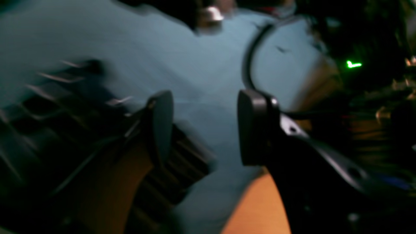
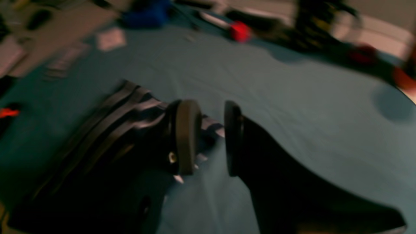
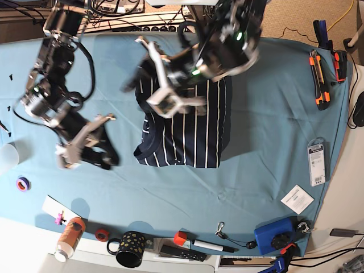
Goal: Layout the t-shirt on the table in an organized manner, then fold the t-shirt properly
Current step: 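Press and tidy the folded shirt with both grippers, then release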
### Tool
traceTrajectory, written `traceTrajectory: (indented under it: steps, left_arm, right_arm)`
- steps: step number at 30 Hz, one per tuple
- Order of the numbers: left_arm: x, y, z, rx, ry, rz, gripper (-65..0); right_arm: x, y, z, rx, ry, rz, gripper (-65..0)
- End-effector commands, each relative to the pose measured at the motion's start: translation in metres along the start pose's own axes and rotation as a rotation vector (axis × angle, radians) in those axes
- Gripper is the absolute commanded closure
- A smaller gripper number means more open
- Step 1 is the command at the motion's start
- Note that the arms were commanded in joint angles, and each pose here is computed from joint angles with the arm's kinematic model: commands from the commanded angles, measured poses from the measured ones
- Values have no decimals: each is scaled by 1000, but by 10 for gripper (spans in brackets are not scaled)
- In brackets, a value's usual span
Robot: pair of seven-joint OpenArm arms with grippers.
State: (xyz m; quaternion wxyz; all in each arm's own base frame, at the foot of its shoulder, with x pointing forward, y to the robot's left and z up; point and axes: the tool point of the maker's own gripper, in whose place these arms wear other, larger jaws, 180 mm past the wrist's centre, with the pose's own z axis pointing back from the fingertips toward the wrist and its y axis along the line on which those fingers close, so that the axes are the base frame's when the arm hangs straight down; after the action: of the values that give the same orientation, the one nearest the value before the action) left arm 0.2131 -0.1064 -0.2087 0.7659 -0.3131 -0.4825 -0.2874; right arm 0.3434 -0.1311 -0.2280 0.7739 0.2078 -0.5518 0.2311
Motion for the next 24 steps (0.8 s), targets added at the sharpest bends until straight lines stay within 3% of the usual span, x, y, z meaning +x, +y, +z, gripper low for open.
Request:
traceTrajectory:
  steps: [1,5,8,13,20,24]
  left_arm:
    - [8,11,8,76,-32,-13,-319]
    - [-26,75,34,442,87,-91,-319]
    - [-40,101,55,597,146,-136,-319]
    - [-55,122,76,721,218,-175,-320]
    - [-58,142,99,882,290,-226,-319]
    - [-58,144,100,887,287,-227,-294]
  right_arm:
    - [16,12,-5,46,-46,28,-155]
    - [1,58,-33,177,38,102,-155]
    - [-14,88,-45,255,97,152,-155]
    - [-50,107,-53,289,223,216,-155]
    - [-140,78,-60,248,422,24,-155]
    - [-125,70,-59,243,352,-62,-155]
